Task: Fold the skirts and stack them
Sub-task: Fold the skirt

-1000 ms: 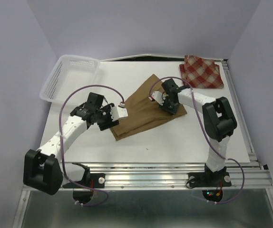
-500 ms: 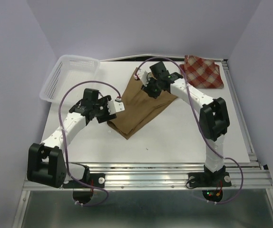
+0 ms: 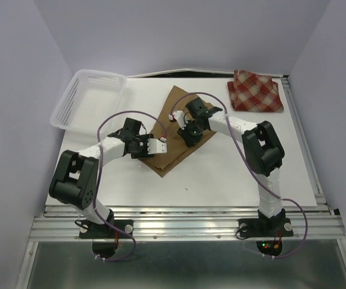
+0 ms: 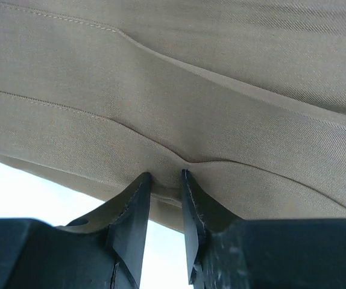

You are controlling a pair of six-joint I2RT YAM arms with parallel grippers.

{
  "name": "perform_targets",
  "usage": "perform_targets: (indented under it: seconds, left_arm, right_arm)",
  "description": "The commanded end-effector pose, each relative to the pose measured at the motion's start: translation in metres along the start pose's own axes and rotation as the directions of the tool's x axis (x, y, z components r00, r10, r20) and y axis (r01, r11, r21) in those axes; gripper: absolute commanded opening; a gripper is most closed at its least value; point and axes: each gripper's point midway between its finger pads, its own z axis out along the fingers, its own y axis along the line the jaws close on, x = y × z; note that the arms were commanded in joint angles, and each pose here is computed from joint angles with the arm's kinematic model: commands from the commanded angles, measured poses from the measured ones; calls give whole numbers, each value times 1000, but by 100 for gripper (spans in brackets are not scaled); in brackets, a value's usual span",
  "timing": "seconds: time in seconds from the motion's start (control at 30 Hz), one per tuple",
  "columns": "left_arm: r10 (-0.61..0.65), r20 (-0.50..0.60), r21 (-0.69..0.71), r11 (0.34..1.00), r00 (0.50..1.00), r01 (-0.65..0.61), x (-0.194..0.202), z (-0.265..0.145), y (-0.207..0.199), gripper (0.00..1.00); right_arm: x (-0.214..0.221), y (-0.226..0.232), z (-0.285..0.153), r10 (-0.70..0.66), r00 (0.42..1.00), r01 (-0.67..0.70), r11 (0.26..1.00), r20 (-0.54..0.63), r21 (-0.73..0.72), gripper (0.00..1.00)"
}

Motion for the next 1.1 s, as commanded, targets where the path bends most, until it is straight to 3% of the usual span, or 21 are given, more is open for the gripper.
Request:
perform_targets:
  seconds: [0.0, 0.17, 0.27, 0.37, 0.5, 0.67, 0.83, 1.07]
  left_arm:
    - [140, -18, 90, 986, 990, -138, -6, 7, -39, 57]
    - [171, 44, 211, 961, 984, -176, -34, 5, -98, 55]
    - [152, 117, 260, 949, 981, -178, -65, -1, -126, 56]
    - [149, 212, 252, 946, 966, -202, -104, -17, -138, 64]
    - [150, 312, 138, 970, 938, -202, -137, -57, -114, 73]
    - [212, 268, 101, 964, 940, -247, -130, -71, -108, 76]
    - [364, 213, 14, 927, 907, -376, -110, -53, -103, 77]
    - [508, 222, -173, 861, 832, -479, -133, -35, -88, 77]
  right_arm:
    - [64, -6, 12, -78, 978, 85, 996, -194, 30, 32]
    - [92, -37, -6, -183, 952, 207, 976, -245, 74, 31]
    - [78, -49, -25, -233, 948, 264, 956, -215, 129, 32]
    - [53, -55, -46, -243, 958, 266, 950, -152, 160, 33]
    - [-3, -46, -93, -270, 963, 266, 950, 6, 161, 39]
    - [-21, -4, -117, -215, 969, 217, 976, 120, -5, 41]
    - [5, 24, -98, -195, 973, 211, 968, 124, -132, 42]
    - [13, 40, -62, -29, 993, 58, 962, 111, -266, 41]
